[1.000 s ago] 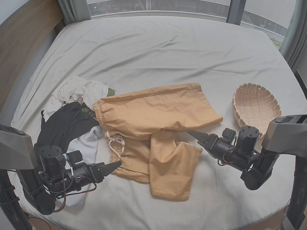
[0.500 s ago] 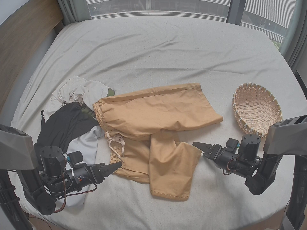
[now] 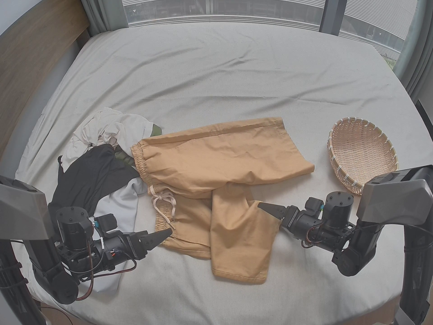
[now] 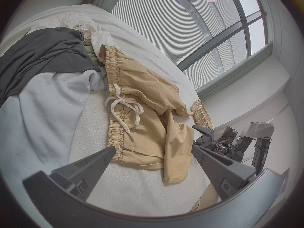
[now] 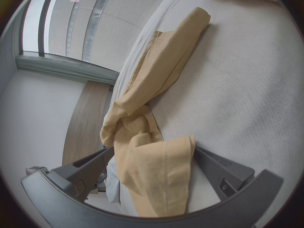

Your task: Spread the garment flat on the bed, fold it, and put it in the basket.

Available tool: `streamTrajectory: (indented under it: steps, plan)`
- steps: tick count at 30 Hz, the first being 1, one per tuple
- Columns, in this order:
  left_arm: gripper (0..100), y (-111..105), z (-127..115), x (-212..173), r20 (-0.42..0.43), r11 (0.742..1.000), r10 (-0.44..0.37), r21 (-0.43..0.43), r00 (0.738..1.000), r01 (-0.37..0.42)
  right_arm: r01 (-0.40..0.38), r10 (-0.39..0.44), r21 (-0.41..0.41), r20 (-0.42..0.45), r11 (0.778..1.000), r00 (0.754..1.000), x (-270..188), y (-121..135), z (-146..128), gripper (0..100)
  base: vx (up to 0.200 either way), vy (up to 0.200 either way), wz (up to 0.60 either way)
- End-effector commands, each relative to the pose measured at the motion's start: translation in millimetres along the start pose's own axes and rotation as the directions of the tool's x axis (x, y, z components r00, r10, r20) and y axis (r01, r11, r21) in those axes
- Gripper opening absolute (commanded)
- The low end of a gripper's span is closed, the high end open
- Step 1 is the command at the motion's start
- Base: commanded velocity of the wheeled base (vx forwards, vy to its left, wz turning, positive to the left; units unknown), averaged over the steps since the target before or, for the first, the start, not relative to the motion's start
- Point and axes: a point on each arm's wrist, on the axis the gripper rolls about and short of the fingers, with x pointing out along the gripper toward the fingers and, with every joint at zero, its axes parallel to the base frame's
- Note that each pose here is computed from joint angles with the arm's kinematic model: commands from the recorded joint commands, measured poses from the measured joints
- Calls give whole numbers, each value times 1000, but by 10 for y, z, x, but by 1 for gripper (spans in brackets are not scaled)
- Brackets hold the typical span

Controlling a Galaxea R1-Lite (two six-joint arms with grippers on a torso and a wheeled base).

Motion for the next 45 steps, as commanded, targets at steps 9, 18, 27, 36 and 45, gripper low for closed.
streamTrajectory:
  steps: [9, 18, 27, 36, 45]
  plan:
    - [100, -1, 1, -13, 2, 1000, 2, 0, 1000, -2, -68, 67, 15, 68, 998, 995, 129, 100, 194, 100, 0, 0, 0]
    - [100, 1, -2, -12, 0, 1000, 2, -1, 1000, -2, -46, 43, 45, 65, 998, 997, 73, 114, 249, 100, 0, 0, 0]
    - [100, 8, -6, -31, -1, 1000, 8, -4, 1000, -8, -36, 33, 59, 59, 998, 998, 102, 52, 213, 0, 0, 0, 0]
    - [100, 6, -10, -33, -3, 1000, 7, -4, 1000, -7, -24, 17, 63, 107, 998, 994, 35, 2, 343, 0, 0, 0, 0]
    - [100, 0, -14, -30, -5, 1000, 5, -5, 1000, -5, 41, -51, 45, 241, 998, 969, -289, -26, 565, 0, 0, 0, 0]
